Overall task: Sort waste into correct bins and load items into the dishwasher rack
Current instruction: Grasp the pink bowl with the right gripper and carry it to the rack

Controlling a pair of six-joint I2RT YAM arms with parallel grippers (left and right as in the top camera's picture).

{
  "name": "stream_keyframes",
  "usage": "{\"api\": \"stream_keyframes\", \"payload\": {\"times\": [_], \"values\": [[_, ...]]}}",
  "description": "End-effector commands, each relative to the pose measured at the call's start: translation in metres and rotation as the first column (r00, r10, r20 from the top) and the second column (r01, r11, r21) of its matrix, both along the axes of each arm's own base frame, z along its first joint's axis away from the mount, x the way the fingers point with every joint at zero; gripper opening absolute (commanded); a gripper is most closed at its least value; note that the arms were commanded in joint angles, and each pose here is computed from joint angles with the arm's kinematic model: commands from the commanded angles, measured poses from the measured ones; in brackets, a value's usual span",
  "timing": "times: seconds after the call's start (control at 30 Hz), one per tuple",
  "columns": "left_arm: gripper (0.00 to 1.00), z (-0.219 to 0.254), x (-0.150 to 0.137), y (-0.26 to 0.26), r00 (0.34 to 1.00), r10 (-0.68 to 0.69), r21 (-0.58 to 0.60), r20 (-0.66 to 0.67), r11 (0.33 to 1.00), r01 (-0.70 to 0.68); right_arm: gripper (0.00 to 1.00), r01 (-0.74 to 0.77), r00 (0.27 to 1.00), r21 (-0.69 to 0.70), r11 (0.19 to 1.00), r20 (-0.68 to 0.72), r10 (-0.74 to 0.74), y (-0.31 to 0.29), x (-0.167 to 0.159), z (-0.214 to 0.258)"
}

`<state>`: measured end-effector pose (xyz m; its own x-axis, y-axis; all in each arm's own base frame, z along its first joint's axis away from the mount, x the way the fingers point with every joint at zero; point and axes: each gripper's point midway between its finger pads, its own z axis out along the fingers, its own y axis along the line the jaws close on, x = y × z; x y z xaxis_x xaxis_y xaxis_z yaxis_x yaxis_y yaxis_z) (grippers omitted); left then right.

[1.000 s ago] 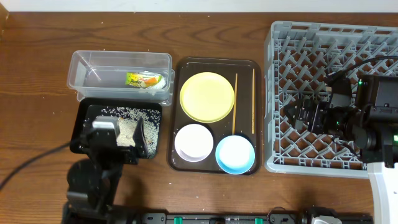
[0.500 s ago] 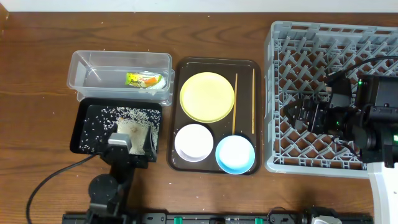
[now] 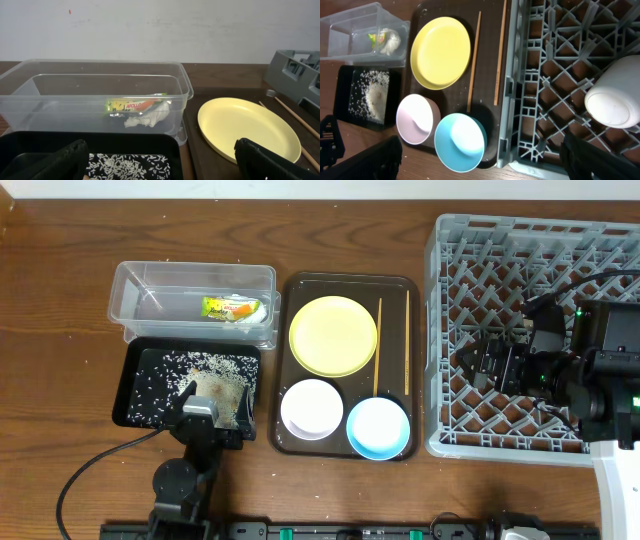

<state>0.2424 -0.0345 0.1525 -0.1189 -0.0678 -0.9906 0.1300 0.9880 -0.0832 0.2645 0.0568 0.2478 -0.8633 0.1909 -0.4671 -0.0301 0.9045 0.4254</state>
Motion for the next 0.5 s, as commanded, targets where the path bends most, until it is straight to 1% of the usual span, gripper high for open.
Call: {"api": "stream_keyframes", "payload": {"times": [0.0, 0.37, 0.47], "values": [[0.96, -0.0151, -0.0005, 0.0017, 0.999, 0.005, 0.023, -0.040, 1.000, -0.004, 0.99, -0.029, 1.000, -0.007, 1.000, 0.006, 0.029, 0.0048, -0.0010, -0.0001], [0.96, -0.0151, -0.0005, 0.0017, 0.999, 0.005, 0.023, -0.040, 1.000, -0.004, 0.99, -0.029, 1.000, -0.007, 1.000, 0.006, 0.029, 0.0048, -0.0010, -0.0001], [0.96, -0.0151, -0.0005, 0.0016, 0.999, 0.005, 0.023, -0.040, 1.000, -0.004, 0.99, -0.013, 0.999, 0.003, 1.000, 0.048, 0.012, 0.0046, 0.0088, 0.0064]]}}
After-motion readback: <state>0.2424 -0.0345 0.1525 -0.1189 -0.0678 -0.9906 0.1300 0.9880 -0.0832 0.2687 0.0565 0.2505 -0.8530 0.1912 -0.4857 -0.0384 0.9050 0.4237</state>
